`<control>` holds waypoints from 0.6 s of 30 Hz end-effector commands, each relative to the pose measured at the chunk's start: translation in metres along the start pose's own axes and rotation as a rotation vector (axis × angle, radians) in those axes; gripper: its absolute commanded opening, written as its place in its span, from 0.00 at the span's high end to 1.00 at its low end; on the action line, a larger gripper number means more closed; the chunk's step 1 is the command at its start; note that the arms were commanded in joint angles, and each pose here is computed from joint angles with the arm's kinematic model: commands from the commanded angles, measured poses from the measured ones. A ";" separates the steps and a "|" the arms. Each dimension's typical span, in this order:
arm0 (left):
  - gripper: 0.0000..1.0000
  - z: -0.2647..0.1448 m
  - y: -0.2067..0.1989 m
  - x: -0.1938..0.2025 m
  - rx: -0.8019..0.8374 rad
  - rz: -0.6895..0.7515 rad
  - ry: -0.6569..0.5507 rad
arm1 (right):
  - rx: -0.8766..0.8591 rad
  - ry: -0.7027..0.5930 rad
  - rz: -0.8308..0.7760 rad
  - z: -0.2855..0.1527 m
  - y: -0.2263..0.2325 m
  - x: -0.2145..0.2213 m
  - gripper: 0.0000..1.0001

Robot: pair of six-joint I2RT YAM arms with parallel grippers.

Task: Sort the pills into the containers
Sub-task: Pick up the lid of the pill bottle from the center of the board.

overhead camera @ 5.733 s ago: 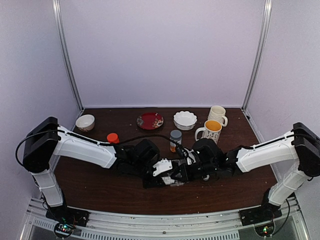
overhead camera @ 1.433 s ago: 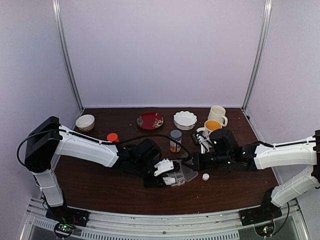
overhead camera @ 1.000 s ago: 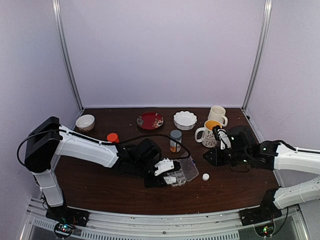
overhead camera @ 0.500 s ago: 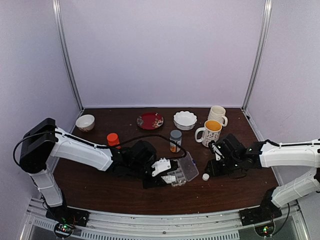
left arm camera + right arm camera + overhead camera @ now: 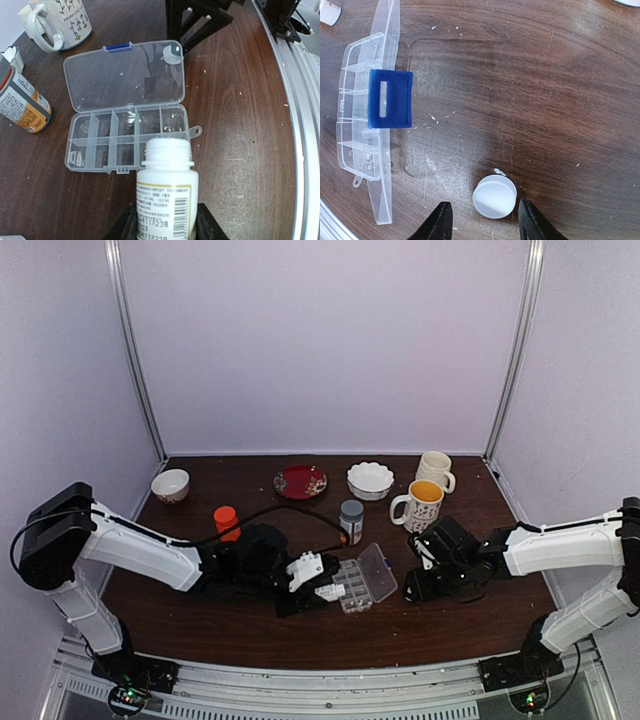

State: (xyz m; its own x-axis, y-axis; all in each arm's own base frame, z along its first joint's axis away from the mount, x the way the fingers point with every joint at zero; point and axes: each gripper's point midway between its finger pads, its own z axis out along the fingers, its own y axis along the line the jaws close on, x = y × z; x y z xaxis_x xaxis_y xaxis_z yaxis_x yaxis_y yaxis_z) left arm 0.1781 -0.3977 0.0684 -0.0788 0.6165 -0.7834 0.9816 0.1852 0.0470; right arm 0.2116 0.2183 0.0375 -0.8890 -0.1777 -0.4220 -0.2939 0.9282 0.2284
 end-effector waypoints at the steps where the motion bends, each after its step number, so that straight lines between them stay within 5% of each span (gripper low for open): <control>1: 1.00 -0.021 0.005 -0.040 -0.020 0.017 -0.203 | 0.014 -0.012 -0.006 0.004 0.000 0.000 0.53; 18: 1.00 -0.131 0.026 -0.087 -0.178 0.003 -0.636 | 0.139 -0.013 -0.062 0.006 -0.003 -0.010 0.49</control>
State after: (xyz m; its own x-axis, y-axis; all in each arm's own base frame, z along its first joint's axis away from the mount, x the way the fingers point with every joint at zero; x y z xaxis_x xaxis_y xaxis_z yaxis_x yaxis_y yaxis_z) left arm 0.1840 -0.3607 0.1644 0.0238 0.2548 -0.9667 0.9527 0.2872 0.0991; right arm 0.2137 0.2233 0.0254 -0.8817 -0.2337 -0.4099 -0.3114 0.9409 0.1333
